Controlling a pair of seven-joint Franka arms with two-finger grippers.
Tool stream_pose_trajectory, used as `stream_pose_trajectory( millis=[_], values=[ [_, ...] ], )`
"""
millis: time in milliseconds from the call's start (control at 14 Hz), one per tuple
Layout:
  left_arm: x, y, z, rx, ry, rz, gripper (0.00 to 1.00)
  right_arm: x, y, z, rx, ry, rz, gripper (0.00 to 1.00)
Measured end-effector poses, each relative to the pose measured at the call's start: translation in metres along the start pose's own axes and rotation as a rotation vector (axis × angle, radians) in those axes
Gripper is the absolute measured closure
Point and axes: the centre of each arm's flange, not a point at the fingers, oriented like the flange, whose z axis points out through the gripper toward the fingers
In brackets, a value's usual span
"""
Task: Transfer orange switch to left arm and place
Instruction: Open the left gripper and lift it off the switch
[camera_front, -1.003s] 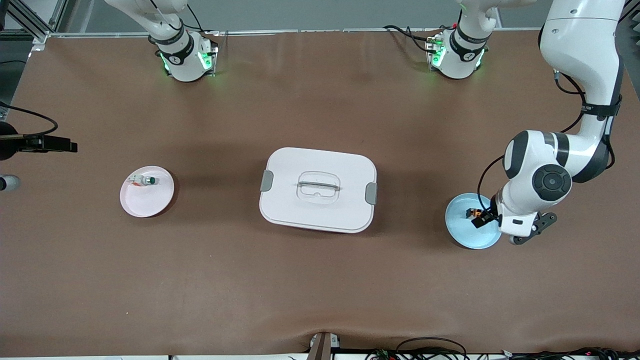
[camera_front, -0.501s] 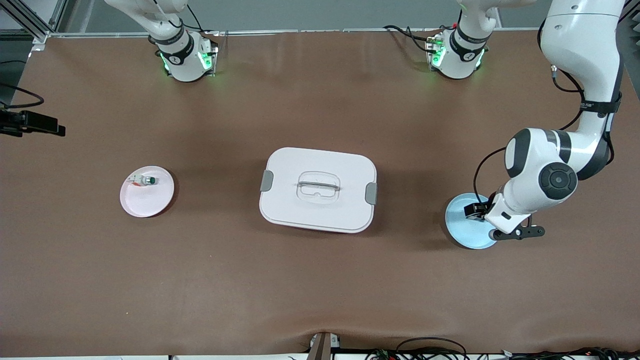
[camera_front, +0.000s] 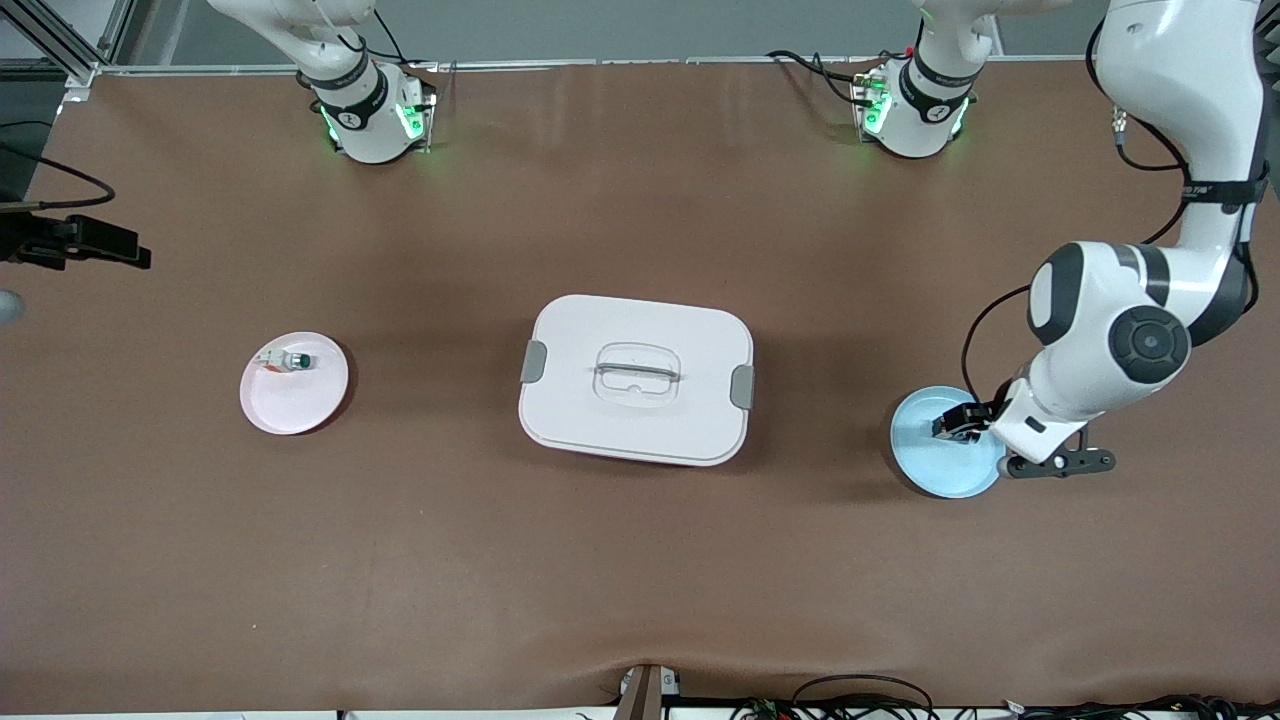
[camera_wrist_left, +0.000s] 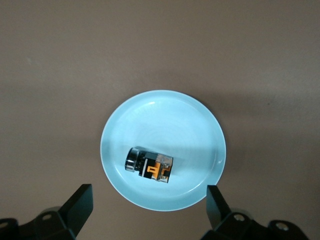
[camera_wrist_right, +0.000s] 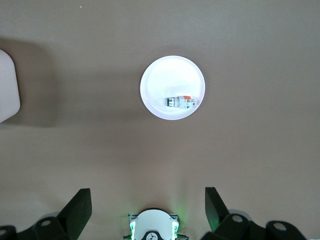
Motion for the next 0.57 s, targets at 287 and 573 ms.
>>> stream_pose_trajectory(
  millis=[287, 573],
  values=[
    [-0.006, -0.022, -0.046, 0.010, 0.014, 0.046, 0.00, -0.004, -0.008, -0.003, -0.005, 0.024, -0.002, 0.00],
    [-0.019, -0.043, -0.091, -0.001, 0.009, 0.091, 0.00, -0.014, -0.009, -0.010, -0.009, 0.100, -0.003, 0.00]
  ],
)
